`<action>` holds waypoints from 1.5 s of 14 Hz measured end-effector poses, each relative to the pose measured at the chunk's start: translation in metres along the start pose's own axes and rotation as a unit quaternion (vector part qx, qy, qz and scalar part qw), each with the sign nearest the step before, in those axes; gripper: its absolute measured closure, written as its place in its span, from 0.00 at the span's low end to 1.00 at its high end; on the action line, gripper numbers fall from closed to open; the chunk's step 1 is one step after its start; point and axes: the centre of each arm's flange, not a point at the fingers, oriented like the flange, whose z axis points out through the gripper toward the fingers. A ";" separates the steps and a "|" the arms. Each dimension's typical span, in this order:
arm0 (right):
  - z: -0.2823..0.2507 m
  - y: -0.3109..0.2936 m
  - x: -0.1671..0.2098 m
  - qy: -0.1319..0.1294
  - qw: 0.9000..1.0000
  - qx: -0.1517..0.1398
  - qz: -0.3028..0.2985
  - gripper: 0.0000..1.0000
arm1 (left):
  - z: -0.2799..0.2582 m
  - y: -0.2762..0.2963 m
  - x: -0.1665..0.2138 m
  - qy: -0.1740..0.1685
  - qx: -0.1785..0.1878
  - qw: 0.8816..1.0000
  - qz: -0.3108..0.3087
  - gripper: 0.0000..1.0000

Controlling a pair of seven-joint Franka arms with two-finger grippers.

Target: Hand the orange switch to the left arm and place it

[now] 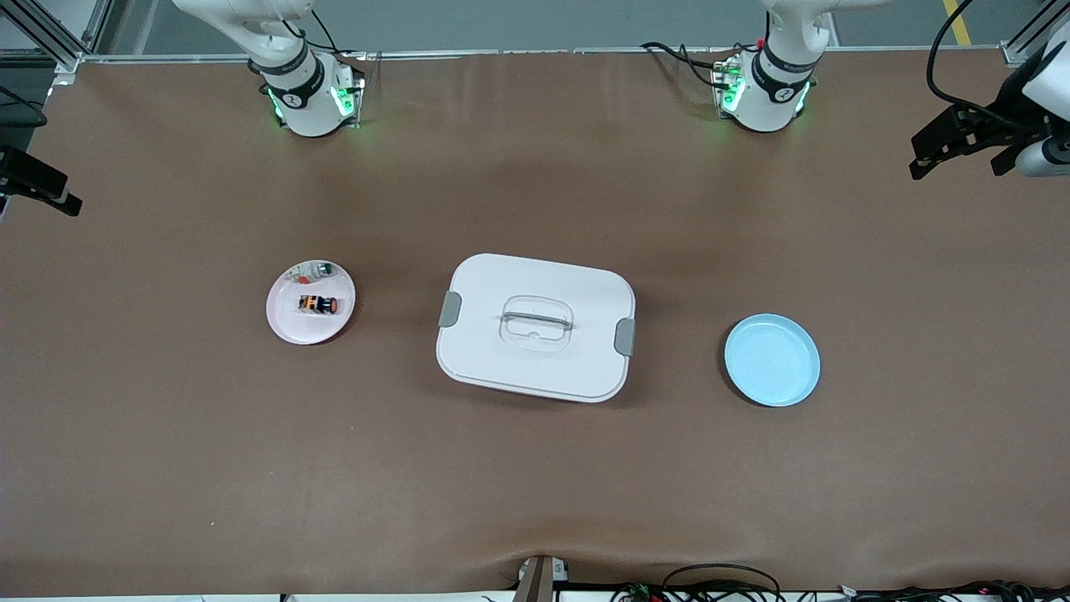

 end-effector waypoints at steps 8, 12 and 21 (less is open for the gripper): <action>-0.001 -0.001 0.002 0.010 1.000 -0.001 -0.001 0.00 | 0.001 -0.003 0.001 -0.001 0.000 1.000 -0.003 0.00; 0.014 -0.001 0.005 -0.007 1.000 0.000 -0.001 0.00 | 0.002 -0.004 0.012 0.000 -0.002 1.000 -0.004 0.00; 0.135 0.002 0.036 -0.112 0.994 0.006 0.001 0.00 | 0.004 0.005 0.017 -0.002 -0.004 1.000 0.003 0.00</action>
